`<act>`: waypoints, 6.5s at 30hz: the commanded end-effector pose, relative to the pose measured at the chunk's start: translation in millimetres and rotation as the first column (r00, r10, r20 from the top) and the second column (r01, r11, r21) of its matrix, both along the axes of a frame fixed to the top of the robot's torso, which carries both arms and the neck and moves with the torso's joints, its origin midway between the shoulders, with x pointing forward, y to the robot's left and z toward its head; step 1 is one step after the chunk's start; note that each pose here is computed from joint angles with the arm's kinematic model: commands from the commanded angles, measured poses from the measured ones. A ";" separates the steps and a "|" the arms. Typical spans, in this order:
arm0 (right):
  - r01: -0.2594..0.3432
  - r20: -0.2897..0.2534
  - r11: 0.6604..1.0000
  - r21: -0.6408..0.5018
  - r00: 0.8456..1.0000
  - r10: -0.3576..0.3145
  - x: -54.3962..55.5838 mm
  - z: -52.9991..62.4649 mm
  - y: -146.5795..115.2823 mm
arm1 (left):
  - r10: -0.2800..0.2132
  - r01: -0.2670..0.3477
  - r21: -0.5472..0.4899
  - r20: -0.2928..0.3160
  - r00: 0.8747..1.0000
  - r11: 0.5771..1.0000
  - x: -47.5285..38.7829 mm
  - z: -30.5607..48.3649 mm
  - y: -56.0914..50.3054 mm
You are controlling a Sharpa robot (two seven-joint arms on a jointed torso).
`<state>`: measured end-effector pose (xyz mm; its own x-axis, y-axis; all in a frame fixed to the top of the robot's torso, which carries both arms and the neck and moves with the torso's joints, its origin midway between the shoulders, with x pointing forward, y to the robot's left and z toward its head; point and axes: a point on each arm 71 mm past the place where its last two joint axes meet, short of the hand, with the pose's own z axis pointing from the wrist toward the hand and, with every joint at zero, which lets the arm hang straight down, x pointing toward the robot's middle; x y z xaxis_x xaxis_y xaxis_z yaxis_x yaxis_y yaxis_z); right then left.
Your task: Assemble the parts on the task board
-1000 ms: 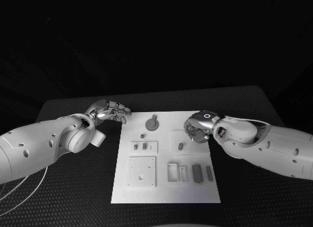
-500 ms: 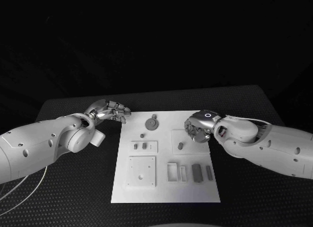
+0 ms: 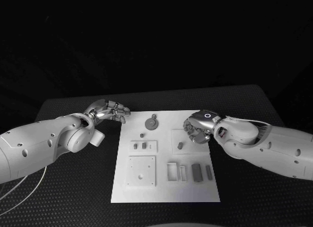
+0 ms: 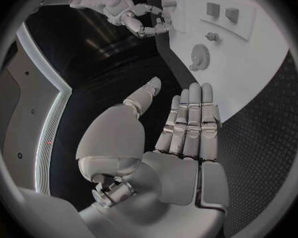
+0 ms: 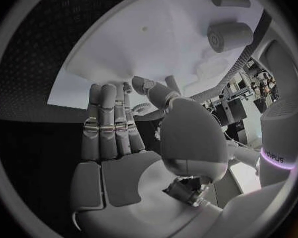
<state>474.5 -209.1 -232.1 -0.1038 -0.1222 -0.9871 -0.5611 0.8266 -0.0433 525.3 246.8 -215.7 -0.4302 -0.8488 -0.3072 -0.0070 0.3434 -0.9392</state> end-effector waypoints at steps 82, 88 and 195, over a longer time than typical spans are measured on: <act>-0.044 0.084 0.999 -0.027 0.995 0.046 -11.1 -22.7 -2.6 | -0.008 0.008 -0.007 -0.007 1.000 1.000 0.1 0.1 0.0; -0.044 0.087 0.999 -0.027 0.995 0.046 -11.4 -22.4 -3.9 | -0.006 0.006 -0.006 -0.008 1.000 1.000 0.2 0.1 0.6; -0.250 -0.087 0.873 0.418 0.946 0.313 -70.6 -36.1 125.8 | -0.022 0.022 -0.007 -0.008 1.000 1.000 7.1 -1.6 -15.6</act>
